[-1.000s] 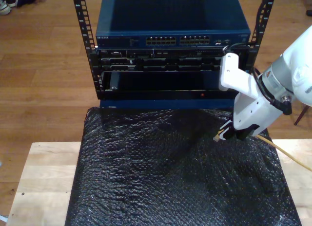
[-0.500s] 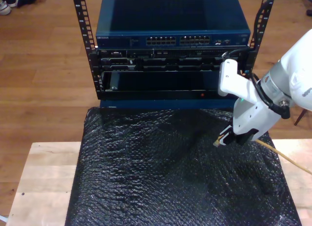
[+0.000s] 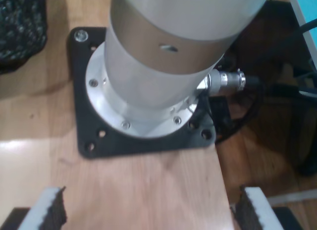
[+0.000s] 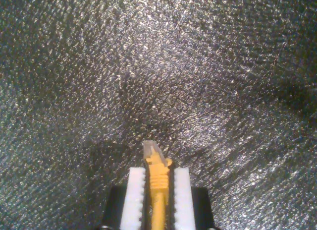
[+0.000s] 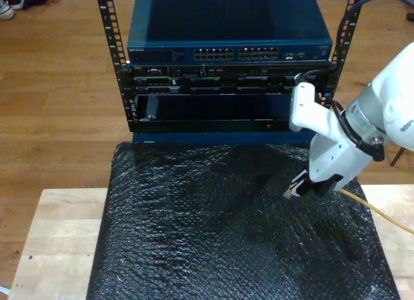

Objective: Grab the cable and plug it in

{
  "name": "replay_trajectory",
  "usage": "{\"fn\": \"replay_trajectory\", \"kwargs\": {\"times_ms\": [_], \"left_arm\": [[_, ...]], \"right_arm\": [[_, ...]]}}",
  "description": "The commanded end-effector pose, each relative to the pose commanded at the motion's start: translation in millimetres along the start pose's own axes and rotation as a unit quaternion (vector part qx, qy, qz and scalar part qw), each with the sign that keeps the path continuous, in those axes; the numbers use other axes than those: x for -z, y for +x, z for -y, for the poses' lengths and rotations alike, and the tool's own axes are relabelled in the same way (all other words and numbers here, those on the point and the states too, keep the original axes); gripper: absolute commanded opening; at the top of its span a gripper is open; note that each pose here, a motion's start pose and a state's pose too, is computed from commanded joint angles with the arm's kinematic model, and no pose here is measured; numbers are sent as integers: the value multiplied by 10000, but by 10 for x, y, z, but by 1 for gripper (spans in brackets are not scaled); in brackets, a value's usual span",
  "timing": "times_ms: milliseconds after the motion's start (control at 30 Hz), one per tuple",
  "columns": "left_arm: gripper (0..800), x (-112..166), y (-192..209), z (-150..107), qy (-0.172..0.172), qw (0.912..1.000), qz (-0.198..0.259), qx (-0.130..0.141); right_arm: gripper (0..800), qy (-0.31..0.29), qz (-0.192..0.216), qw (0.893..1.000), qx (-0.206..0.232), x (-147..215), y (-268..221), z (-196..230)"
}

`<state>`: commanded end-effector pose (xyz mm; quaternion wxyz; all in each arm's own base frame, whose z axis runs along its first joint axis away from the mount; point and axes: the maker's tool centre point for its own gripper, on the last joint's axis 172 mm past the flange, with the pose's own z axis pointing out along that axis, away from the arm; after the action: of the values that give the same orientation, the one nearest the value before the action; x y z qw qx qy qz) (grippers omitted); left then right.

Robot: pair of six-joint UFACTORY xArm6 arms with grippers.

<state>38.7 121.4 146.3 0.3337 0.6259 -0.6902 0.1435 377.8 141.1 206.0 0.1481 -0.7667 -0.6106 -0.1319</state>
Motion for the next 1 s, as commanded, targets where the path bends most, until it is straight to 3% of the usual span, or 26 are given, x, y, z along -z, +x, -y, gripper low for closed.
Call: {"fn": "replay_trajectory", "kwargs": {"times_ms": [200, 367, 667, 1000], "left_arm": [[798, -144, 89, -31, -6, 9999, 34, -113], [798, -234, -41, -95, -93, 9993, 345, -117], [799, -433, -220, -166, 278, 9986, 450, 18], [799, -445, -262, -188, 477, 9977, 477, 12]], "right_arm": [[0, 45, 20, 10000, -23, -44, -35, 33], [1, 45, 20, 10000, -23, -44, -35, 33], [0, 35, 17, 10000, -28, -36, -37, 29], [0, 38, 18, 10000, -20, -39, -32, 32]]}}
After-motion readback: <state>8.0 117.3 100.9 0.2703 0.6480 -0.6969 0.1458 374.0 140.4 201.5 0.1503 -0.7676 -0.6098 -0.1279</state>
